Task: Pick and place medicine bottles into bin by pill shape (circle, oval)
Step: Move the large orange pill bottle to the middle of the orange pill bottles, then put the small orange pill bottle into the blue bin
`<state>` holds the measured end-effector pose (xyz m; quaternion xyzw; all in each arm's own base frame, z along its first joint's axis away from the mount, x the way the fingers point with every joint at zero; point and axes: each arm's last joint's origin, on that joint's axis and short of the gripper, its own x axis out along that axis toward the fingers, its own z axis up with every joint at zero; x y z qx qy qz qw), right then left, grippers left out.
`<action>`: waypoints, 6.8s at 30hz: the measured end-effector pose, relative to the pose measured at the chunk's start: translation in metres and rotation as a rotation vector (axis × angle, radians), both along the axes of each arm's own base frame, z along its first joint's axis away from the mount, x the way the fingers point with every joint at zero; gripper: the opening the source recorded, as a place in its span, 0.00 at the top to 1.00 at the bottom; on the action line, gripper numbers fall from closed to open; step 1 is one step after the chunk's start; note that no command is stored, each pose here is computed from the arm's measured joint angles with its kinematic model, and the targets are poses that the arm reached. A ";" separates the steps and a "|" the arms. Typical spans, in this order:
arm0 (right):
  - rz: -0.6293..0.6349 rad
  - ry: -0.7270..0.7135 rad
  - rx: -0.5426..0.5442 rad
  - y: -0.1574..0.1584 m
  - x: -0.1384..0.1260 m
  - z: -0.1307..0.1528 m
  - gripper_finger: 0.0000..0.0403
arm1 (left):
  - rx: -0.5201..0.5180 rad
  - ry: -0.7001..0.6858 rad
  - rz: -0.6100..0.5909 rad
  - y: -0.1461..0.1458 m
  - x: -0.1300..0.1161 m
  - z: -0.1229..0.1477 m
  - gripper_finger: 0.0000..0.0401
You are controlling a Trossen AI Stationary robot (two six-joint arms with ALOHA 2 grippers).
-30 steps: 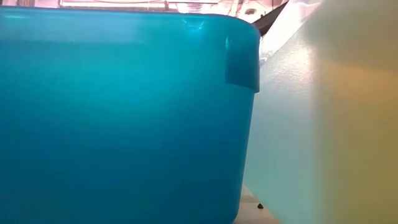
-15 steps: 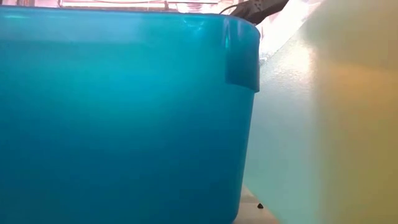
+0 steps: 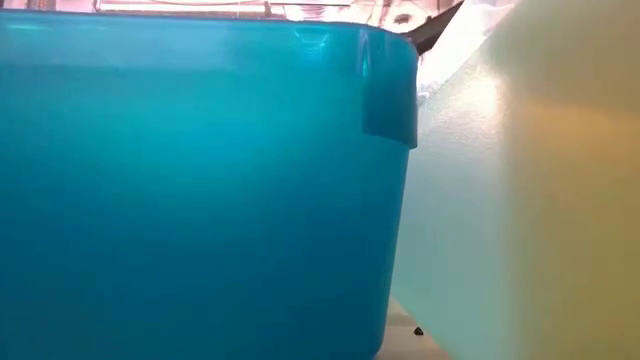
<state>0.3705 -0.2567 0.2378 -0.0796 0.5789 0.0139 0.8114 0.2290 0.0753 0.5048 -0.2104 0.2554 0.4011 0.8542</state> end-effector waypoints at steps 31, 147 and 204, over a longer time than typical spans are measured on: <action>-0.108 0.257 0.288 0.024 -0.010 -0.023 0.53 | -0.014 -0.006 -0.024 -0.001 0.001 0.000 0.68; -0.497 0.019 0.112 0.100 -0.093 -0.093 0.38 | 0.057 -0.058 -0.138 -0.011 0.010 0.008 0.58; 0.026 -1.979 0.249 0.175 -0.181 0.212 0.78 | 0.163 -1.238 -0.601 0.021 0.137 -0.064 0.58</action>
